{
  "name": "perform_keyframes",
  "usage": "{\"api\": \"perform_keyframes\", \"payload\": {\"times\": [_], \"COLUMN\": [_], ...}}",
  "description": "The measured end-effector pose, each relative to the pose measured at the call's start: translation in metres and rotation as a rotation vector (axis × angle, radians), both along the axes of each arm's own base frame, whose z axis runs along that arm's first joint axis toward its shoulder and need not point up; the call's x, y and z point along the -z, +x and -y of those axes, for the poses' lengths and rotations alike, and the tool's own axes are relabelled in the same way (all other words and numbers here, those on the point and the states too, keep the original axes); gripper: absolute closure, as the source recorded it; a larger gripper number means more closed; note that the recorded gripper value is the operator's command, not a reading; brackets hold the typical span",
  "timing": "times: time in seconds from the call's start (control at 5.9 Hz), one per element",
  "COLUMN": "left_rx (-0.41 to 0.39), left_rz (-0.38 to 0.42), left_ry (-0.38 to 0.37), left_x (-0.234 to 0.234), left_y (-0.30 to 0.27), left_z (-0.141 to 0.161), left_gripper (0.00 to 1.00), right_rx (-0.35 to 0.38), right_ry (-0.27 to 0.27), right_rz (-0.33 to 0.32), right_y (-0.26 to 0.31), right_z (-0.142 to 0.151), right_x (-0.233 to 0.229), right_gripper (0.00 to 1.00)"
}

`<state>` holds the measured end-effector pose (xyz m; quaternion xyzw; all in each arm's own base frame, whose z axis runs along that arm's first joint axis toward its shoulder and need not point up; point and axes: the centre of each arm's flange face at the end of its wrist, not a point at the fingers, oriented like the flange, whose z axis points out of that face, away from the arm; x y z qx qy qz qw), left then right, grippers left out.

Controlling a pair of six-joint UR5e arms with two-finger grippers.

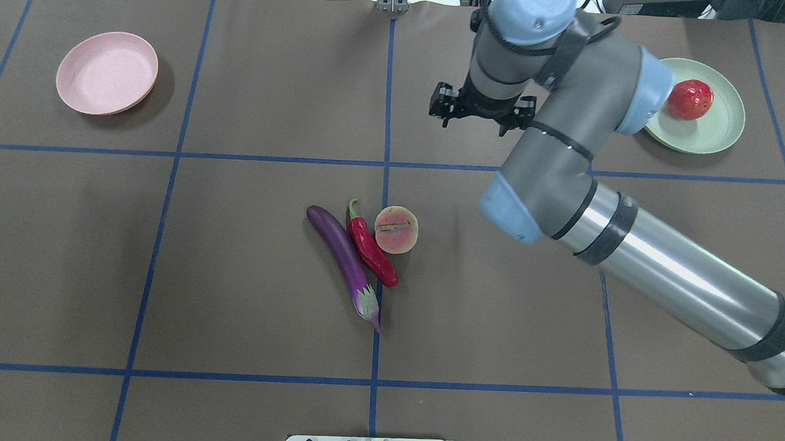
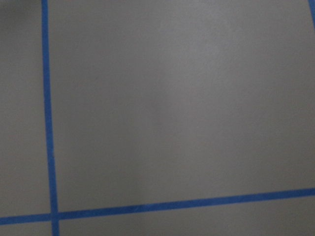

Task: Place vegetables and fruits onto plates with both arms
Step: 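Move the right gripper back over the yellow-red peach and lower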

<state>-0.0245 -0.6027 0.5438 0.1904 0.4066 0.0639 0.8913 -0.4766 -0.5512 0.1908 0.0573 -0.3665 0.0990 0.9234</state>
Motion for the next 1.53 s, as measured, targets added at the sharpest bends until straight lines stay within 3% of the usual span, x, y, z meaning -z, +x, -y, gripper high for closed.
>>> {"api": "perform_keyframes", "payload": {"times": [0.68,1.02,1.53], "left_rx": [-0.001,-0.002,-0.002], "left_rz": [0.0,0.0,-0.001], "left_ry": [-0.004,-0.004,-0.005], "left_x": [-0.003,-0.003,-0.003], "left_y": [0.0,0.0,0.0], "left_z": [0.0,0.0,0.0], "left_gripper": [0.0,0.0,0.0], "right_rx": [0.004,0.005,-0.004], "right_ry": [0.001,-0.001,0.011], "right_rz": [-0.121,-0.136,-0.127], "right_y": [-0.108,-0.126,-0.135], "right_z": [-0.103,-0.119,-0.116], "right_x": [0.006,0.007,0.026], "right_gripper": [0.01,0.01,0.01]}}
